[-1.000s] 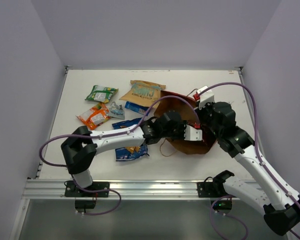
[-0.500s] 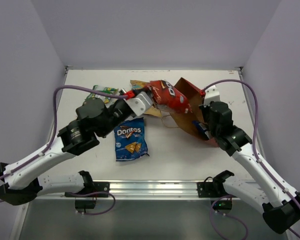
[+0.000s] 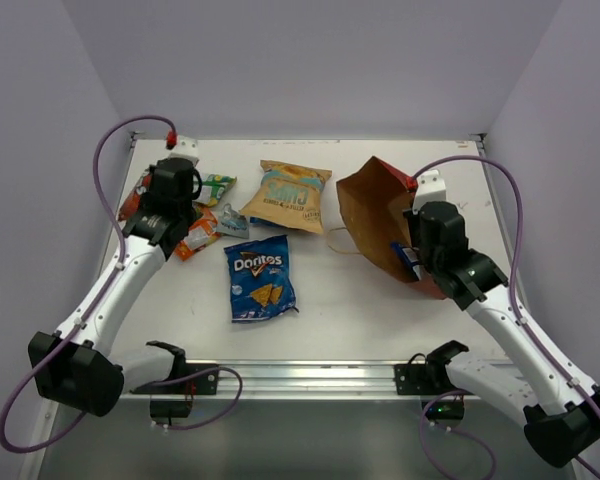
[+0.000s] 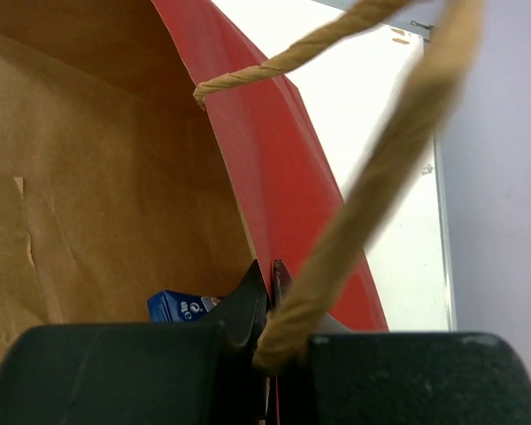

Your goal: Take the snacks out of the paper bag

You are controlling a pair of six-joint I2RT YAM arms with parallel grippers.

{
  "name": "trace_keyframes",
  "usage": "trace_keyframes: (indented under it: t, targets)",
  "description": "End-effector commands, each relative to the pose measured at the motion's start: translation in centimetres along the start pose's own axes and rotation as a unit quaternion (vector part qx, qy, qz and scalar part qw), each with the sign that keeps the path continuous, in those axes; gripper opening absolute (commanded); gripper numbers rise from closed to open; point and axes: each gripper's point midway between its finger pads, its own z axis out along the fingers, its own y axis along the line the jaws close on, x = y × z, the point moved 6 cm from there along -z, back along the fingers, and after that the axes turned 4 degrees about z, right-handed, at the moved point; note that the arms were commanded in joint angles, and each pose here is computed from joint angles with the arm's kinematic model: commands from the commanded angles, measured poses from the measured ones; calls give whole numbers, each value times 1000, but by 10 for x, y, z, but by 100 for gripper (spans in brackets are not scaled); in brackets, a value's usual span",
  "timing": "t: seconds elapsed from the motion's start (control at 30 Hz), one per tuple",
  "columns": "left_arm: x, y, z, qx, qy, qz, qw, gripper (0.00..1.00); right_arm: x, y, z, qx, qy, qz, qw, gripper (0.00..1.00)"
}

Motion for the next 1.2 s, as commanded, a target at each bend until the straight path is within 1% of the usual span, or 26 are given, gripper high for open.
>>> trace_keyframes:
  t: [0.0,0.07,0.17,0.2,0.23,0.27,0.3,0.33,0.37,0.4,0.47,0.5,0.57,0.6,0.67,0.73,0.77,0.8,0.83,0.9,0.93,0.97,1.03,1.07,1.13,1.17]
  targets:
    - [43,31,4,-108,52,-65,991,0,-13,1,-7,-19,-8,24,1000,0]
    - [62,32,15,-118,65,-99,986,0,-15,5,-7,-31,-7,26,999,0]
    - [93,14,19,-111,99,-133,980,0,-15,6,-6,-35,-3,22,999,0]
    - [100,12,17,-109,106,-136,979,1,-16,6,-7,-36,-4,22,999,0]
    - [105,9,16,-107,109,-144,978,6,-17,6,-7,-36,-6,24,999,0]
    - [110,6,14,-102,113,-144,978,14,-18,6,-8,-40,-9,25,999,0]
    - [115,5,9,-91,117,-145,978,42,-20,7,-9,-46,-9,24,999,0]
    - [116,4,5,-81,117,-154,978,54,-20,7,-9,-50,-9,20,998,0]
    - [113,4,2,-70,112,-159,978,63,-23,7,-10,-52,-12,19,998,0]
    - [109,4,-7,-39,99,-167,980,81,-24,8,-10,-56,-14,18,998,0]
    - [93,13,-21,-9,61,-188,980,100,-29,8,-11,-63,-20,10,998,0]
    - [84,9,-27,35,40,-192,980,100,-32,9,-12,-69,-24,9,997,0]
    - [63,16,-41,78,-7,-197,977,100,-39,11,-15,-85,-37,2,996,0]
    - [49,12,-52,132,-43,-200,970,100,-42,12,-15,-90,-41,0,995,0]
    - [30,6,-64,190,-87,-185,960,100,-49,12,-16,-100,-50,-7,994,0]
    - [7,-4,-79,265,-142,-169,939,100,-52,14,-15,-108,-53,-18,993,0]
    - [-3,-14,-87,303,-164,-158,925,100,-55,15,-15,-114,-56,-22,992,0]
    - [-16,-24,-97,347,-201,-149,904,100,-56,18,-14,-122,-60,-27,990,0]
    - [-24,-31,-103,370,-227,-128,892,100,-56,19,-14,-130,-61,-38,989,0]
    - [-42,-61,-127,435,-276,-97,852,100,-57,26,-12,-152,-61,-45,985,0]
    - [-48,-72,-134,452,-295,-79,838,100,-56,27,-12,-158,-59,-47,984,0]
    - [-53,-96,-151,491,-308,-53,813,100,-54,31,-10,-171,-57,-50,982,0]
    - [-67,-115,-167,504,-351,-20,789,100,-53,35,-9,-180,-58,-54,980,0]
    - [-70,-140,-183,532,-360,11,767,100,-51,36,-8,-183,-57,-56,980,0]
    - [-79,-159,-196,530,-394,55,749,100,-48,38,-7,-188,-57,-62,979,0]
    - [-82,-171,-212,542,-413,78,728,100,-45,39,-6,-189,-53,-63,978,0]
